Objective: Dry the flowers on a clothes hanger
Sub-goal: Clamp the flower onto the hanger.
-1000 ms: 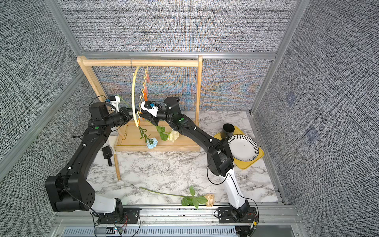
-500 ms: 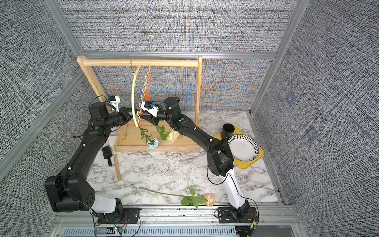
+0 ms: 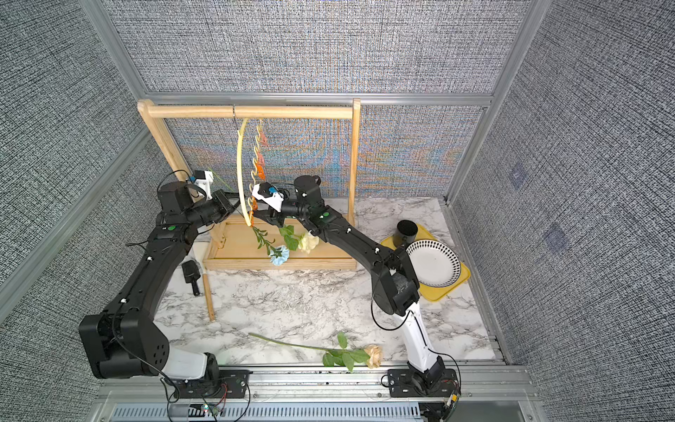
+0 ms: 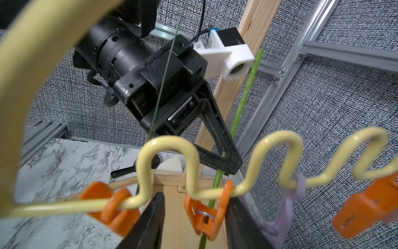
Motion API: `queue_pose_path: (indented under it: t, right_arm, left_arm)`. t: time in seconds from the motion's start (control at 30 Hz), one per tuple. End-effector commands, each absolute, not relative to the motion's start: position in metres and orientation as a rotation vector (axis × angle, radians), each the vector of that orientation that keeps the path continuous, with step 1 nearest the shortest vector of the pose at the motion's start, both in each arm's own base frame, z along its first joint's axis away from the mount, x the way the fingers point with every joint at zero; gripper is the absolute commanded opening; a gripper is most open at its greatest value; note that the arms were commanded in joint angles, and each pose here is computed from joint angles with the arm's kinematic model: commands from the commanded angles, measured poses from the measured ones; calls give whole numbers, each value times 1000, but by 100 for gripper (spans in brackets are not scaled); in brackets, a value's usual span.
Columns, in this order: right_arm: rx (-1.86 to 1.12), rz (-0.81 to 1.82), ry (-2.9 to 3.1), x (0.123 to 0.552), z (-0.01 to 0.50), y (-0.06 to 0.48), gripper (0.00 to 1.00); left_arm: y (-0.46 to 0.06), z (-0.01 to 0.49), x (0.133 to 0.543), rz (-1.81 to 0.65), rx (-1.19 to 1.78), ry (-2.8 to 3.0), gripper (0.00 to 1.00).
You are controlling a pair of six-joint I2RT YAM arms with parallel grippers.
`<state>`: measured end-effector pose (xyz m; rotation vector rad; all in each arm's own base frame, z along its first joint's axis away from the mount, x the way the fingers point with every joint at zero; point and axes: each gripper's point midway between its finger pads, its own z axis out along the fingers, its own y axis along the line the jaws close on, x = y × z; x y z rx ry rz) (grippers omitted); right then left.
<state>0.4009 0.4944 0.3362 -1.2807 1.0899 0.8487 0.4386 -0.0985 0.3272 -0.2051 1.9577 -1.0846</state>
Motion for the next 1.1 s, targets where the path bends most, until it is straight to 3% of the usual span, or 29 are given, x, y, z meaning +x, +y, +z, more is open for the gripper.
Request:
queue_pose_path:
  t: [0.0,0.23,0.63,0.8,0.9,1.07]
  right_arm:
    - [-1263,828,1055,400,348,492,48]
    - [-1260,821,1062,401,346,489,49]
    - [-1261,814,1082,399,342,478,50]
    - [-1267,813,1094,395,339,472,50]
    - [-1270,811,1106,393,336,467,50]
    - [-1272,806,1136,389,329,455,51]
  left_arm:
    - [-98,337,439,-1085,-184,1927,20]
    - [-99,337,437,-1086,-181,1929,32]
    - [-92,339,431,-1035,-190,1939,61]
    - [-85,340,426,-1009,-204,1943,76]
    - [-79,340,422,-985,-219,1944,95]
    - [-66,341,415,-946,-256,1928,100]
